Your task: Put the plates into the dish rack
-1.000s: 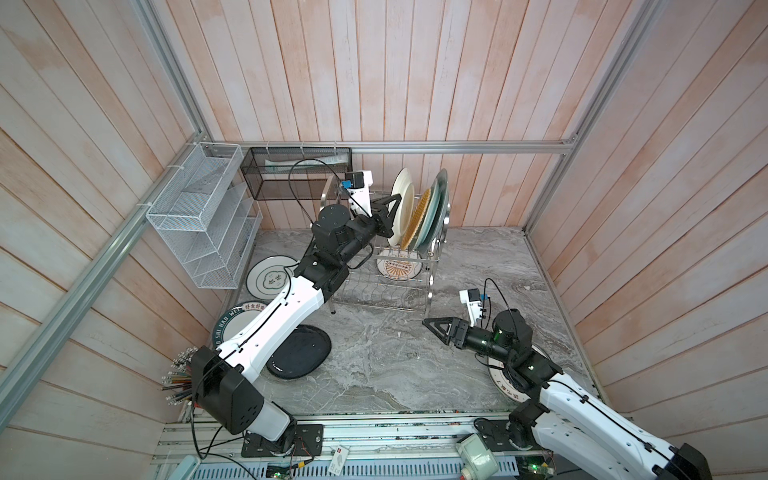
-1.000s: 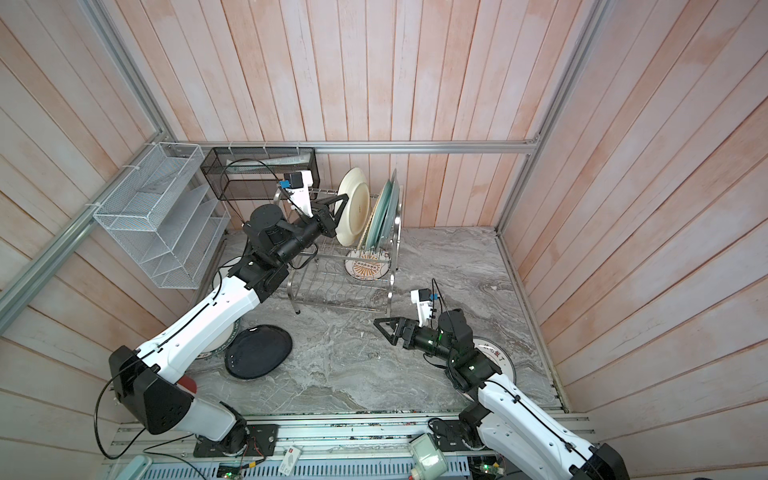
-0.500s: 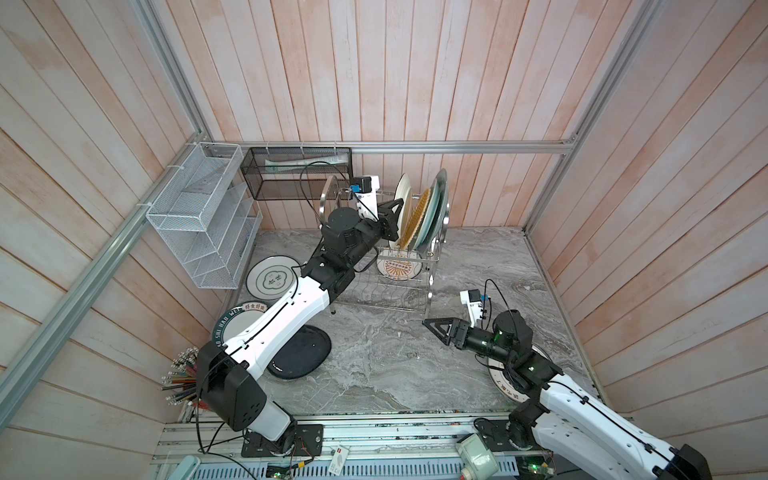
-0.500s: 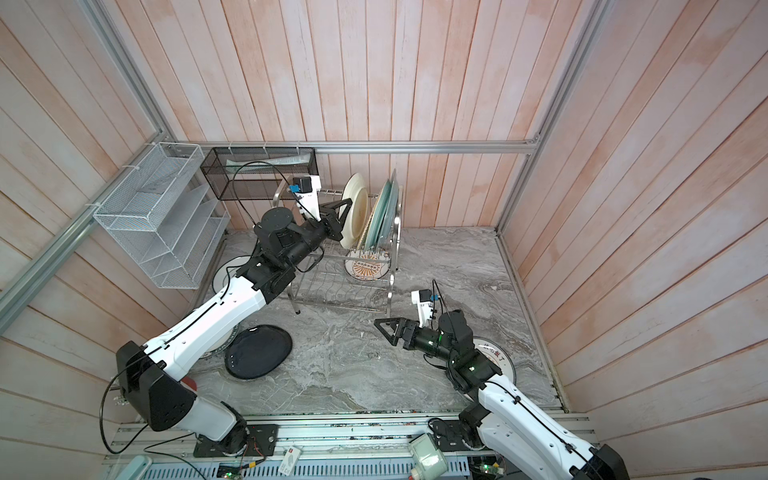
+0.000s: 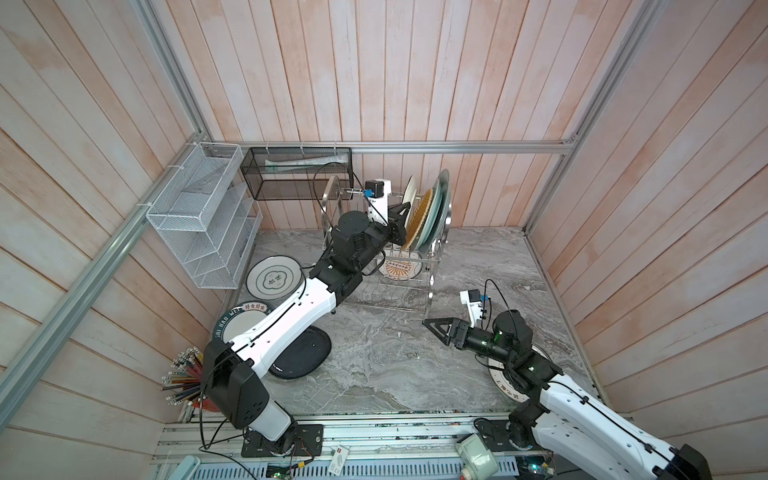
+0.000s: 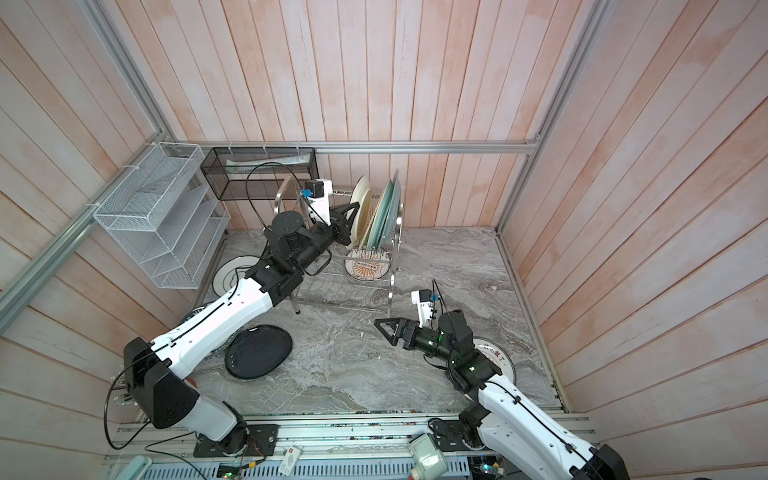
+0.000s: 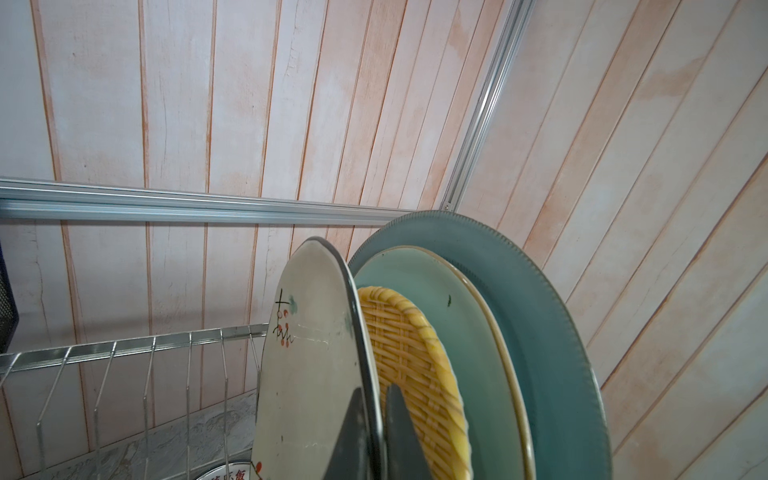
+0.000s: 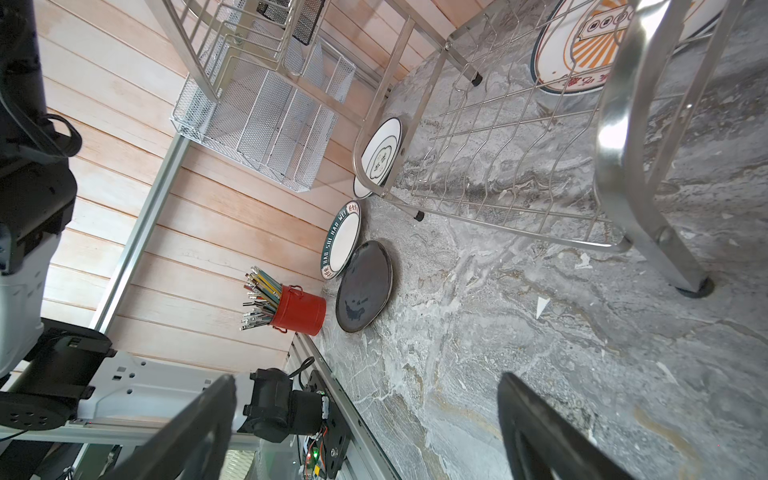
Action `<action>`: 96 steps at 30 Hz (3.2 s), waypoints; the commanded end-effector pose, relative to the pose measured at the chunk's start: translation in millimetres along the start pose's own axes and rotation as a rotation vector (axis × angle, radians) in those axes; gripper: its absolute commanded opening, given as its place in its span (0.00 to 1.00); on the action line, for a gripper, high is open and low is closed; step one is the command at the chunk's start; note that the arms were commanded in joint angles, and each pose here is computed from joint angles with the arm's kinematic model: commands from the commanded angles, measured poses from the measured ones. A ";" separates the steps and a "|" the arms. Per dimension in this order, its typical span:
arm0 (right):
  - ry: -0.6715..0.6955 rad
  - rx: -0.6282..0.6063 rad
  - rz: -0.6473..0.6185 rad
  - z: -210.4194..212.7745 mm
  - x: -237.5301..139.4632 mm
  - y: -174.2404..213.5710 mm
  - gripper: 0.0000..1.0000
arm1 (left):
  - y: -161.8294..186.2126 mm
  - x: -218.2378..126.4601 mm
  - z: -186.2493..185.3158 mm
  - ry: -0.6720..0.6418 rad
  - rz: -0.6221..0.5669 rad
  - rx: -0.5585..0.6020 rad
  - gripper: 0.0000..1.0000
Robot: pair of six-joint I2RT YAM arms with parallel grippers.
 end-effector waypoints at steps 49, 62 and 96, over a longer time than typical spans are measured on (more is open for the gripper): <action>0.048 -0.088 -0.056 9.5 -12.3 -11.8 0.98 | -71.0 -107.2 -40.0 0.118 -0.121 0.011 1.00; 0.167 -0.054 -0.145 -21.6 -25.1 -34.3 0.95 | -9.7 -228.9 -2.9 -0.073 0.020 -0.111 1.00; 0.454 -0.171 -0.035 -96.2 81.2 -51.0 0.55 | 166.6 -227.1 172.2 -0.680 0.251 -0.397 0.96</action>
Point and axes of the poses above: each gripper's point midway between its finger pads, its own x axis out along the fingers, its own z axis along the line the jaws close on, y = z × x, the point moved 6 cm from there along -x, back along the fingers, and after that the axes turned 7 degrees about -x, right-handed, at the moved point
